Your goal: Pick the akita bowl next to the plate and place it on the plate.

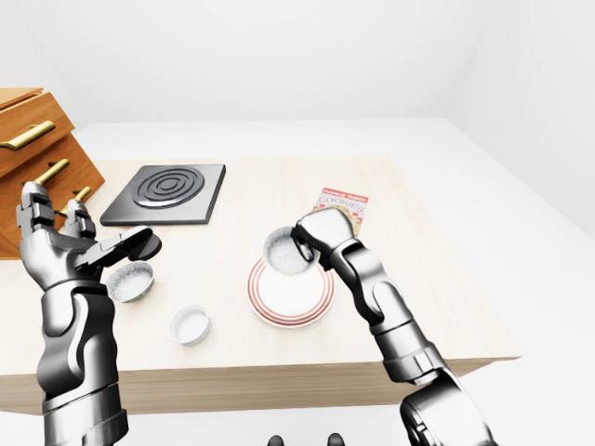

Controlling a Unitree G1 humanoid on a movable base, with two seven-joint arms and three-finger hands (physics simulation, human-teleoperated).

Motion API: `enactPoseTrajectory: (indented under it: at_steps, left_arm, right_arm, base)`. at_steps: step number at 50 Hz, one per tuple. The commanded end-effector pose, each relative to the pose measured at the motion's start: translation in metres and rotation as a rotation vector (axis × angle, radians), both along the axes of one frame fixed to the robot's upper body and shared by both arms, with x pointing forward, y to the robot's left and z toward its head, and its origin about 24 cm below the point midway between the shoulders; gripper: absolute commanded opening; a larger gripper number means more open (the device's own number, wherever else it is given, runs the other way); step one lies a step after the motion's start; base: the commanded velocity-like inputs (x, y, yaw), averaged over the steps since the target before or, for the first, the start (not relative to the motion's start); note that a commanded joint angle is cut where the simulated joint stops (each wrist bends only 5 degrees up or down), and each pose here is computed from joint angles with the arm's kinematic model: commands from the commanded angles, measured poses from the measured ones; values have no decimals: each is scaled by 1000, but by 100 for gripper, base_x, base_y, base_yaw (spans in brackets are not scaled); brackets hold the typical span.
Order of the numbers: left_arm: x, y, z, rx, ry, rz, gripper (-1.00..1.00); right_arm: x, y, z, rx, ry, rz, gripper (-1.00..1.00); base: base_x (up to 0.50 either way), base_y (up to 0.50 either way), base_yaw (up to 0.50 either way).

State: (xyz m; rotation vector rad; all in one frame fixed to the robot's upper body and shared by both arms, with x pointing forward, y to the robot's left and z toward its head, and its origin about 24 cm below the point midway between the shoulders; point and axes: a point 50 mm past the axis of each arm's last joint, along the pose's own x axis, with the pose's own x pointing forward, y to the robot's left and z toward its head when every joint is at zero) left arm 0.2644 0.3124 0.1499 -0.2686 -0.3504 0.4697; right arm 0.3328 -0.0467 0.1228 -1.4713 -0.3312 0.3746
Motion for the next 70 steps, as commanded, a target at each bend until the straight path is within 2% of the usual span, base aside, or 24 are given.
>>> enactPoseTrajectory:
  at_steps: [1, 14, 35, 58, 70]
  left_arm:
    - [0, 0, -1, 4, 5, 3, 100]
    - [0, 0, 0, 4, 4, 4, 100]
    - [1, -1, -2, 5, 13, 2, 100]
    - [2, 1, -8, 0, 36, -3, 100]
    - [1, -1, -7, 3, 29, -3, 100]
  right_arm:
    - [5, 1, 2, 67, -16, -2, -100]
    - [0, 7, -8, 62, -6, 6, -100]
    - [13, 4, -30, 12, -8, -27, -100]
    - [12, 10, -59, -16, 1, -23, -100]
    - [12, 12, -62, -9, 2, -22, -100]
  base:
    - [0, 0, 0]
    - [0, 0, 0]
    - [0, 0, 0]
    - [0, 0, 0]
    - [0, 0, 0]
